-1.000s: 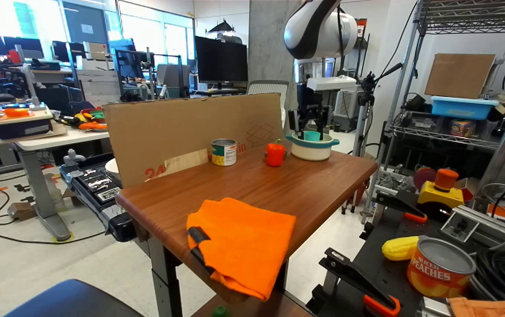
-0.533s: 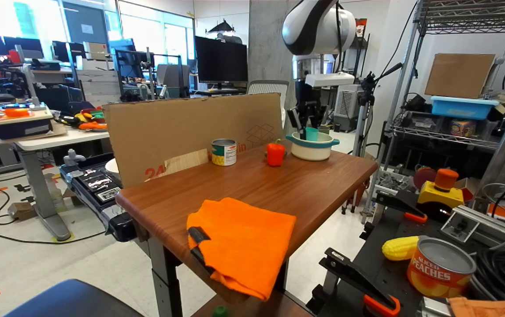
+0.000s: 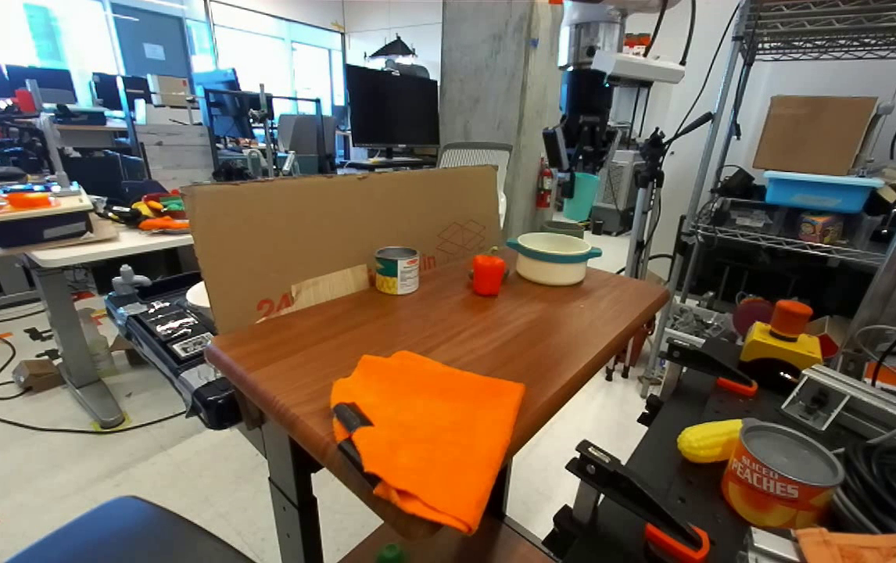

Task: Remove the blue cup out of the bowl

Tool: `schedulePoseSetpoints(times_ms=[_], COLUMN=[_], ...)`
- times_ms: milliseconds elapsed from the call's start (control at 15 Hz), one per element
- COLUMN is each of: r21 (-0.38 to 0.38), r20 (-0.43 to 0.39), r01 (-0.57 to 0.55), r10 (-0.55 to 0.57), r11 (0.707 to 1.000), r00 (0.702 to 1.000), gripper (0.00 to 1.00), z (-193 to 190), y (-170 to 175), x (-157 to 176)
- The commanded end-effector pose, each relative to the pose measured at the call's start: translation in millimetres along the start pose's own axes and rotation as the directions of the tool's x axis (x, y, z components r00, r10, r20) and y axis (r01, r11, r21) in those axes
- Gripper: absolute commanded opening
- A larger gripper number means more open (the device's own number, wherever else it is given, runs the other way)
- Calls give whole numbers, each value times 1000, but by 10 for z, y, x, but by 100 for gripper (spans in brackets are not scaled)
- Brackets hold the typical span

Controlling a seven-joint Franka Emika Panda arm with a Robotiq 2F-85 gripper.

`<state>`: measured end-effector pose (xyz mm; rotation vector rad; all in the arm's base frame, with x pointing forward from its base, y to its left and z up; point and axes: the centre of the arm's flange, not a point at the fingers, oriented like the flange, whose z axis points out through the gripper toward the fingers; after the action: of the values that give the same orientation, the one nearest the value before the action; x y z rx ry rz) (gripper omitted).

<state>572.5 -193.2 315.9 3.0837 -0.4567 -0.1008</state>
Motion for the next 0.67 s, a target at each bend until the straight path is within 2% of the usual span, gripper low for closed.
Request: schedulePoseSetpoints(times_ms=[0,267,600], r21=[12,-5,-33], r20=[-1,27,75], r01=[-14,-80,-166], r10=[14,80,168], r11=[1000,997,986], r00=[1000,996,983], gripper=[17,17,17], z=[-170,37,528], y=[235,355,387], x=[-450,-519,-508])
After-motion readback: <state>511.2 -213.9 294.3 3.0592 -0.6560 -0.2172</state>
